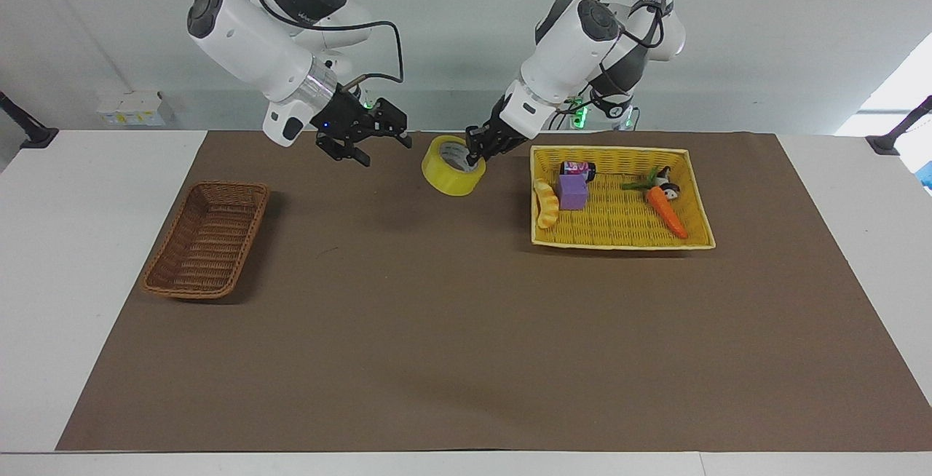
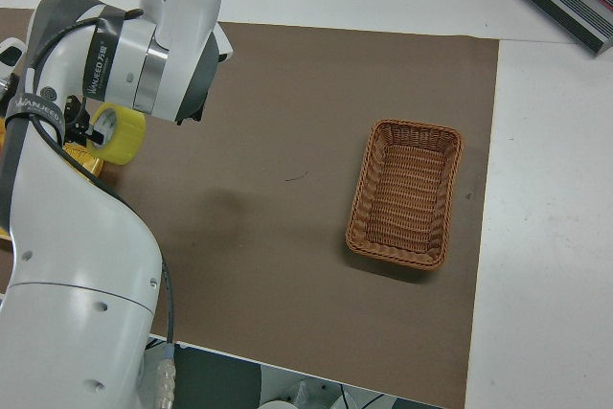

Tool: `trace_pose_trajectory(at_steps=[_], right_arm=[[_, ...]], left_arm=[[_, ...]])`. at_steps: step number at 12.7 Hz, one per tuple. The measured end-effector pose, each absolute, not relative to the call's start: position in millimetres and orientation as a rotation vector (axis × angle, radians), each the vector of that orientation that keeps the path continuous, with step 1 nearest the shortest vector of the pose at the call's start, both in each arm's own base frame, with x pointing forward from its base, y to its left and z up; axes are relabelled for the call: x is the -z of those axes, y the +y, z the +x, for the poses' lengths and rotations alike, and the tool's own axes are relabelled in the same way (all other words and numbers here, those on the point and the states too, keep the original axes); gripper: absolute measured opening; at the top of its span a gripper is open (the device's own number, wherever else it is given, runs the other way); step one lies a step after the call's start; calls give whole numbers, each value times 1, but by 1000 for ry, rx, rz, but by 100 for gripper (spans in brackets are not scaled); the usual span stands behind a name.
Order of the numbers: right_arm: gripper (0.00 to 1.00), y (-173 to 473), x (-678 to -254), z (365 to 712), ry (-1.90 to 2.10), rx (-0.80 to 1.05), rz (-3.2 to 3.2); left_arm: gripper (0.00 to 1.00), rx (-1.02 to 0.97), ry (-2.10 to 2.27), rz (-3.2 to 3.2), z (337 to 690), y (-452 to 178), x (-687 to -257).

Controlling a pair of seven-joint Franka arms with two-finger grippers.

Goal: Move tape to another basket
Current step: 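Hold the tape up while the right gripper reaches in and grasps it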

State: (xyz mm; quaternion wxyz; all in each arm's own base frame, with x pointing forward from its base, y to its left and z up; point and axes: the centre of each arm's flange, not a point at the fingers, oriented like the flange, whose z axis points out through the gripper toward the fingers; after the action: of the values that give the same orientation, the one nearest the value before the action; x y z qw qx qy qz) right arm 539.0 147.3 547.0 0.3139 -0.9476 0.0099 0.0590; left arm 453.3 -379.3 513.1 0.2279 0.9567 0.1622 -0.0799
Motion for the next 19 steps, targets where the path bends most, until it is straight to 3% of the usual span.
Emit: trace_pose_trajectory(at_steps=[10, 13, 17, 19], right_arm=[[100, 182, -489, 527, -71, -121, -2367], [89, 184, -488, 527, -86, -109, -2368], [89, 192, -489, 525, -103, -105, -2370], [82, 194, -488, 524, -110, -105, -2371]], left_arm=[[22, 221, 443, 2636, 453, -379, -513], [22, 221, 443, 2633, 453, -380, -513], [22, 214, 447, 2620, 454, -380, -515], [22, 207, 453, 2607, 455, -380, -516]])
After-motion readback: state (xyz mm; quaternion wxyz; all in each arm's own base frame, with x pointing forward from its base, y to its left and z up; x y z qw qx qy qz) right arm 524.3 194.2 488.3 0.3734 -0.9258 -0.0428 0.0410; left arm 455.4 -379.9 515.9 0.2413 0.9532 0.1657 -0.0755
